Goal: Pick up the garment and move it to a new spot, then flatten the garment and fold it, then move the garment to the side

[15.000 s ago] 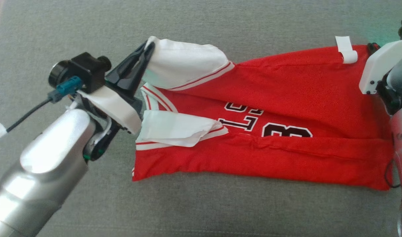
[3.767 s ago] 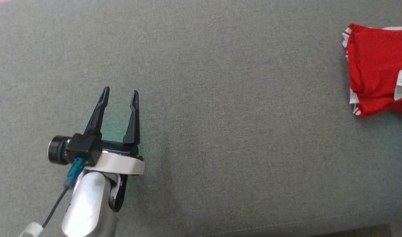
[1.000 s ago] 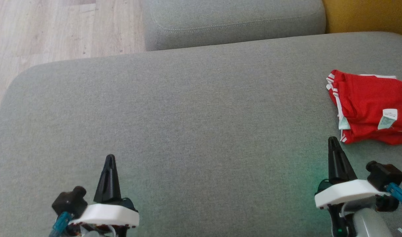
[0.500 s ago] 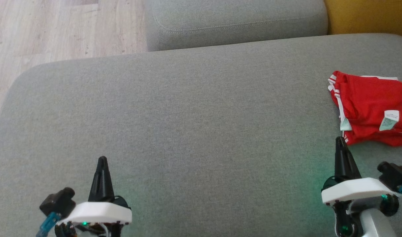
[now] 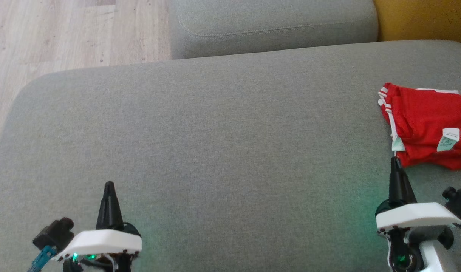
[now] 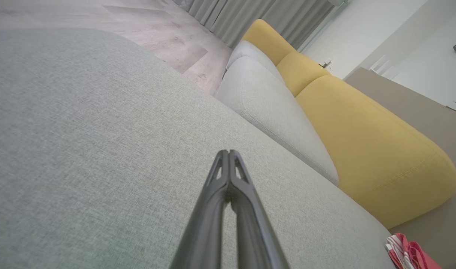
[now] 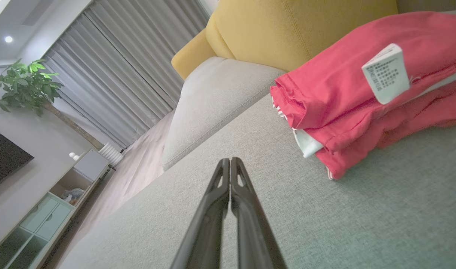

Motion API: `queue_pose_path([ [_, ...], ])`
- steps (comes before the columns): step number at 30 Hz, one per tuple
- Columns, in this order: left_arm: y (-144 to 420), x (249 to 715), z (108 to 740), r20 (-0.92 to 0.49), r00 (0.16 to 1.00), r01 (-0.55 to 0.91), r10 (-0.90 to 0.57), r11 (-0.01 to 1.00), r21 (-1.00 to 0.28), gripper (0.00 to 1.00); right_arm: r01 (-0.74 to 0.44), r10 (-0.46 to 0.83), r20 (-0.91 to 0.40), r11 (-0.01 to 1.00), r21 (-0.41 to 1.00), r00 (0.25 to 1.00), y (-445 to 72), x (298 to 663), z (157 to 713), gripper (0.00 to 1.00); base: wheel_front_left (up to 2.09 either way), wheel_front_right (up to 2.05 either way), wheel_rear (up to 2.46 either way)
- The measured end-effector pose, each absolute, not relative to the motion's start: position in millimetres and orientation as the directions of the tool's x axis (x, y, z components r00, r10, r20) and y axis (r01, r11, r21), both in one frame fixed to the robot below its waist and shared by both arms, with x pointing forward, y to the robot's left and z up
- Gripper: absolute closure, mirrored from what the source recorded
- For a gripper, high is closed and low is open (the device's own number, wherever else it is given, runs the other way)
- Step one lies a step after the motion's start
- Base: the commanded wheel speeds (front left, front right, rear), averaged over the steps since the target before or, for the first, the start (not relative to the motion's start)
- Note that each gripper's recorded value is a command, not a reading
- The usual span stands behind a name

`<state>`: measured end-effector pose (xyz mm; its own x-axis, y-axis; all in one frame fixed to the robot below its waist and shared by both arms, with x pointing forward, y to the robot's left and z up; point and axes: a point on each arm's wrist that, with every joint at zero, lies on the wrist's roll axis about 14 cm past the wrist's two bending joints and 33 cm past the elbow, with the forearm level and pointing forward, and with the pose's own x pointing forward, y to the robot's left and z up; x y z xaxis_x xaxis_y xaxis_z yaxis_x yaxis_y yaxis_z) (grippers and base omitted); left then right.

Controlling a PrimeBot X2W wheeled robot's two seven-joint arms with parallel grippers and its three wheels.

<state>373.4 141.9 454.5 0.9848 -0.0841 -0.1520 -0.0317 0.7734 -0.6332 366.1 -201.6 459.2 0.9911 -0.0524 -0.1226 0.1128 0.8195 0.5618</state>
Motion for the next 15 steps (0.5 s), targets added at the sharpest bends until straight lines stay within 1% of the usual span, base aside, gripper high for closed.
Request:
queue_pose_path([
  [15,151.9,372.8,453.3,-0.173,0.983,-0.087,-0.064,0.664,-0.742,1.00,0.136,-0.065,-0.128,0.707,0.694,0.990,-205.4,367.9,461.8,1.00,0.00,0.00,0.00],
])
